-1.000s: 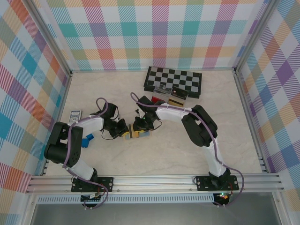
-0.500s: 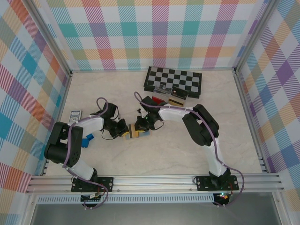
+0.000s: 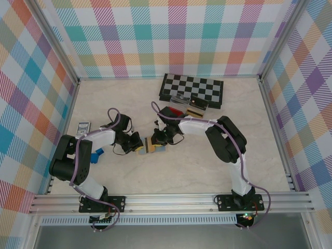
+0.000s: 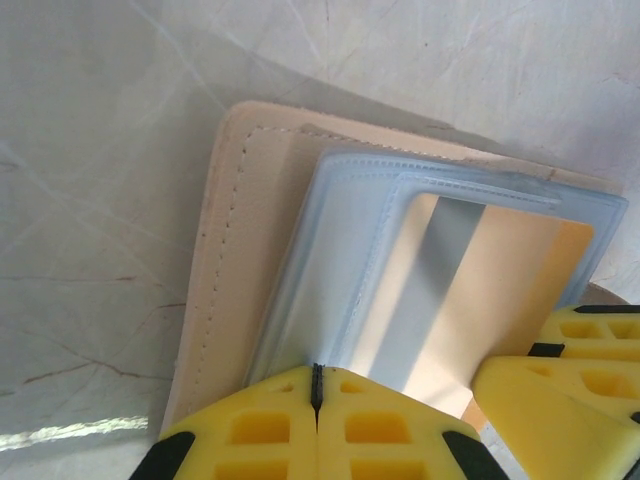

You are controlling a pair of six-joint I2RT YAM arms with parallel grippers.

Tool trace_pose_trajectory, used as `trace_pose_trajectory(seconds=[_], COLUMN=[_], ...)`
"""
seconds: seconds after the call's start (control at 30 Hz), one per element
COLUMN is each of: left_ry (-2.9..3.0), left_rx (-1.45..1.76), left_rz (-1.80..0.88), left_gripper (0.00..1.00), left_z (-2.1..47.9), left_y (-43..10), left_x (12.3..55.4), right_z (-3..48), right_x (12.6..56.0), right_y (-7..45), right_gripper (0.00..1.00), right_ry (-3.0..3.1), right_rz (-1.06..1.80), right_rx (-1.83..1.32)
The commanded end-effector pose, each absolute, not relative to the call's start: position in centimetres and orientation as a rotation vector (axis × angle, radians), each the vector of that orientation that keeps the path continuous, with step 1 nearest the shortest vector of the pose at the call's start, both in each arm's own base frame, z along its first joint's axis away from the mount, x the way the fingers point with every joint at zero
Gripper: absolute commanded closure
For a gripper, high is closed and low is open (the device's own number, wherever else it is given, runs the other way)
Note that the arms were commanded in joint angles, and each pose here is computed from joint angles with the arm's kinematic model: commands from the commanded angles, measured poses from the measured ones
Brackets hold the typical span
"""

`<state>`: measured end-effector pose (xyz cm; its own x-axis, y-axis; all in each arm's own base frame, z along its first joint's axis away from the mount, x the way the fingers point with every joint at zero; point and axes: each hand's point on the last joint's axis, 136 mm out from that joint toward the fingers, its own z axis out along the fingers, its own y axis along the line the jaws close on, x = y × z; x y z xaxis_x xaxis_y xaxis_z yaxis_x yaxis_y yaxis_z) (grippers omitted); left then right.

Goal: Take the credit cards out of the card holder

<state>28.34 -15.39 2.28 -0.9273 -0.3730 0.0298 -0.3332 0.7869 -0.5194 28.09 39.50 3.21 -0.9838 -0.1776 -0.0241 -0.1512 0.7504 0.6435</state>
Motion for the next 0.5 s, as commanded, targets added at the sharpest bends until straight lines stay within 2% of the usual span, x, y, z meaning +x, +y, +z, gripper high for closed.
trace_pose_trajectory(seconds=[0.0, 0.23, 0.47], left_ry=[2.985, 2.960, 2.808], left_rx=[-0.613, -0.603, -0.506], left_rz=[-0.654, -0.707, -0.889], left_gripper=[1.00, 1.00, 1.00], left_z=[0.1, 1.1, 5.6], left_y=[-13.6, -14.2, -16.0], left_x=[26.7, 27.2, 29.5], right_z=[3.3, 3.2, 2.7], right_x=[27.9, 27.7, 27.7], right_y=[38.6, 38.8, 39.1], right_gripper=[0.87, 0.86, 0.87], right_ry=[-2.902, -2.882, -2.860], right_rz=[-1.045, -1.061, -1.060], right_rx=[0.246, 0.250, 0.244])
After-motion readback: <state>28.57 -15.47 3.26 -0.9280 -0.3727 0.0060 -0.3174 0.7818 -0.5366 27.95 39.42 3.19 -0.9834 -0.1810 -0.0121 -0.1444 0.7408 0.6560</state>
